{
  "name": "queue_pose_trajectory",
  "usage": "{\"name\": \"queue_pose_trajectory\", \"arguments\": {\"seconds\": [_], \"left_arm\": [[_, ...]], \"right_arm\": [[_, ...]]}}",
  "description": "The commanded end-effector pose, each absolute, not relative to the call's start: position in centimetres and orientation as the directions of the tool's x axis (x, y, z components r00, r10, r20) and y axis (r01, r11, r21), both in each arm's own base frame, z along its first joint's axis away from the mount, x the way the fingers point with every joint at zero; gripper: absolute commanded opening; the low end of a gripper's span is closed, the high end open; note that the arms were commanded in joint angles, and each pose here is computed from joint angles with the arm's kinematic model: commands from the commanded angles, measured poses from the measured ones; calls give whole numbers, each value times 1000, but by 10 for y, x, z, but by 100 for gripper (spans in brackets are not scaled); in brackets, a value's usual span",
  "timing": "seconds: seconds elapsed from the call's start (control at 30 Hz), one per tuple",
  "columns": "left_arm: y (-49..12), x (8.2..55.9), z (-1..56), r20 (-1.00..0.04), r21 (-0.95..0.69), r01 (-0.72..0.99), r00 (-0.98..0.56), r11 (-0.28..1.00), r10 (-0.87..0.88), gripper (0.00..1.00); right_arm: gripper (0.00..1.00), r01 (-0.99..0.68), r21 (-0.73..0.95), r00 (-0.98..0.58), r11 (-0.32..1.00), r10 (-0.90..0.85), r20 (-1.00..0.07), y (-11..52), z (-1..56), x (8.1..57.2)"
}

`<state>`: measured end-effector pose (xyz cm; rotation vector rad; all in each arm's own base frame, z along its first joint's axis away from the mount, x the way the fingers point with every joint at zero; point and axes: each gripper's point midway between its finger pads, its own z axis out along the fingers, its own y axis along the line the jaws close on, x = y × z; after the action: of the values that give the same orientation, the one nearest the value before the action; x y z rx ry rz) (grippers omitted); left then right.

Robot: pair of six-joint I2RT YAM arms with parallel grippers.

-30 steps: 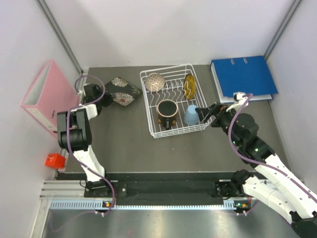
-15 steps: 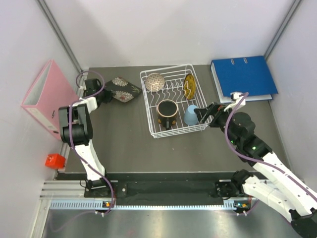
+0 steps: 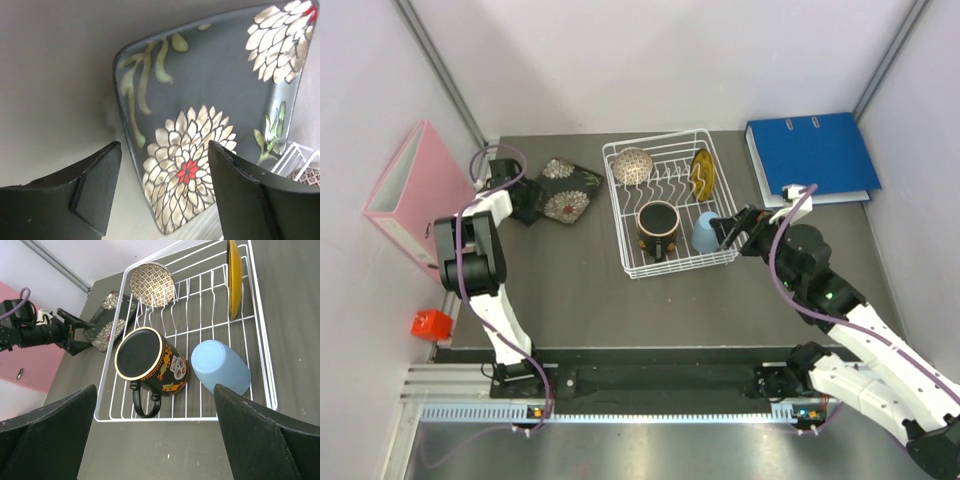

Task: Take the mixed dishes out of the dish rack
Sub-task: Place the plate at the center of the board.

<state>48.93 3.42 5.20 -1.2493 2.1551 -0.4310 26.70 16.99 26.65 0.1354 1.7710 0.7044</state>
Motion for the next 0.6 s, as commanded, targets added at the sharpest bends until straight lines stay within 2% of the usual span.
{"name": "queue_pose_trajectory", "arguments": {"seconds": [0.0, 0.1, 0.3, 0.47, 0.57], "left_arm": [[53, 467, 74, -393, -440, -728, -370, 526, -842, 75], [58, 458, 87, -416, -416, -735, -369, 535, -831, 76], [40, 455, 133, -447, -497, -662, -359, 561, -819, 77], [9, 460, 184, -487, -573, -559, -355, 599, -798, 77], [-24, 456, 211, -531, -592, -468, -387, 657, -754, 77]], "right_arm": [[100, -264, 540, -296, 799, 465, -834, 166, 274, 265], [100, -257, 535, -298, 805, 461, -836, 165, 272, 266], [100, -213, 484, -285, 849, 420, -862, 160, 275, 277], [100, -53, 343, -268, 938, 317, -910, 138, 281, 304], [100, 90, 188, -285, 978, 207, -936, 120, 282, 327]]}}
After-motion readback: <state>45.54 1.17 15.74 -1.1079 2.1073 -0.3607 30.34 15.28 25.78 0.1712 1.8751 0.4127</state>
